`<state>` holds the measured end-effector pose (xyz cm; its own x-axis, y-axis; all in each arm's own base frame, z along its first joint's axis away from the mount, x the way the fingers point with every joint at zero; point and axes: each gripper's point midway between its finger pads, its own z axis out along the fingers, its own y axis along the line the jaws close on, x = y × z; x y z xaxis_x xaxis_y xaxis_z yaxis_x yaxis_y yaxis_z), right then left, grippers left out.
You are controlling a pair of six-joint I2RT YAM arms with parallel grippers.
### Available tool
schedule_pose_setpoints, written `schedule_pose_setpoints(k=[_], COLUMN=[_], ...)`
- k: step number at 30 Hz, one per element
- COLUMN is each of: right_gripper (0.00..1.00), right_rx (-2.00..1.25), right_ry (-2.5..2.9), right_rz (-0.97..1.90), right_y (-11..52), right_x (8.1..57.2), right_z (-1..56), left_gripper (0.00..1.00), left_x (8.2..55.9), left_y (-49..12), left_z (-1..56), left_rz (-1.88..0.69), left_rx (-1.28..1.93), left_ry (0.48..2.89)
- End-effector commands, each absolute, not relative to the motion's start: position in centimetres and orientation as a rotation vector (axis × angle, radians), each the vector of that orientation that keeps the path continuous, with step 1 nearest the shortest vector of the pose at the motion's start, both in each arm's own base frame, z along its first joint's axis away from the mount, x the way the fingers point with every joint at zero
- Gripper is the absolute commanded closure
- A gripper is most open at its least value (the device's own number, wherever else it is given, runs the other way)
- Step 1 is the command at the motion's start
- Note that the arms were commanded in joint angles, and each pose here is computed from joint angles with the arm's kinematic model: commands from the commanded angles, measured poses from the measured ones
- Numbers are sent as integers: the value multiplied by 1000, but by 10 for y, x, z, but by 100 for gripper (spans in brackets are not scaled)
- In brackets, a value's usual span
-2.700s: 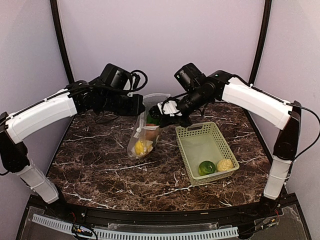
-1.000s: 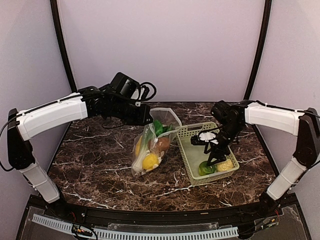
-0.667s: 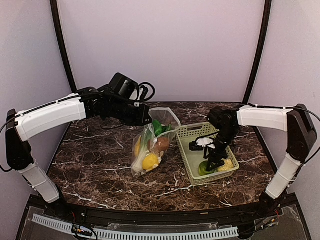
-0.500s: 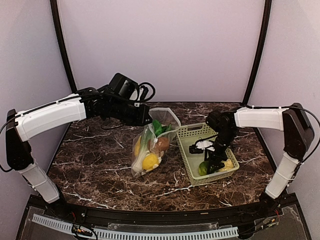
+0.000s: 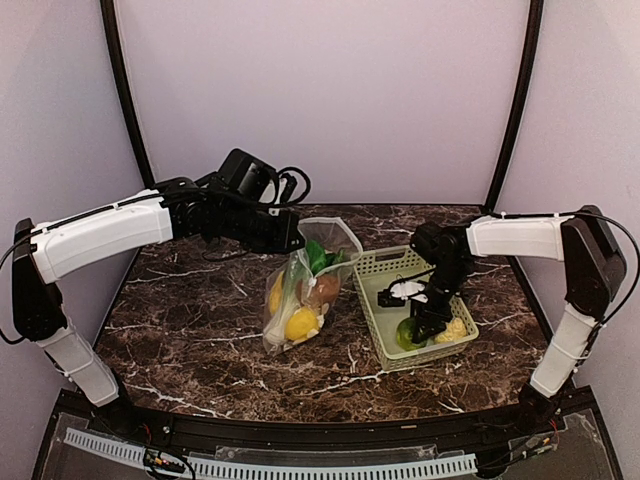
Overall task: Place the food in the zip-top bag and seal the zipper
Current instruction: Pick up the fake fruit from the bin, then place the fake fruit in the zipper food storage bag.
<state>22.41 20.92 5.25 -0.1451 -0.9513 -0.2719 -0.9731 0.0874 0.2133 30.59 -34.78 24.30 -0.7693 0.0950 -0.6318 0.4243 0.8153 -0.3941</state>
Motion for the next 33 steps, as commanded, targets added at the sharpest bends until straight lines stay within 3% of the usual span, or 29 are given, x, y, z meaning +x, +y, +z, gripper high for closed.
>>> schedule_pose_setpoints(k=[1, 10, 17, 21, 33], right_gripper=[48, 50, 50, 49, 48], right_rx=[-1944, -1839, -1684, -1631, -1723], right_ry=[2215, 2122, 1918, 1843, 1870], right_rz=[487, 572, 776, 866, 615], right_y=[219, 245, 298, 329, 389], right_x=[243, 259, 285, 293, 314], right_z=[77, 140, 250, 282, 219], left_gripper=[99, 99, 99, 99, 99], left_x=[301, 300, 299, 297, 292], left_y=[-341, -345, -349, -354, -358], left_z=[256, 253, 255, 259, 279], left_rz=[-737, -755, -774, -812, -894], left_rx=[371, 379, 398, 421, 429], left_ry=[2357, 2365, 2359, 2346, 2284])
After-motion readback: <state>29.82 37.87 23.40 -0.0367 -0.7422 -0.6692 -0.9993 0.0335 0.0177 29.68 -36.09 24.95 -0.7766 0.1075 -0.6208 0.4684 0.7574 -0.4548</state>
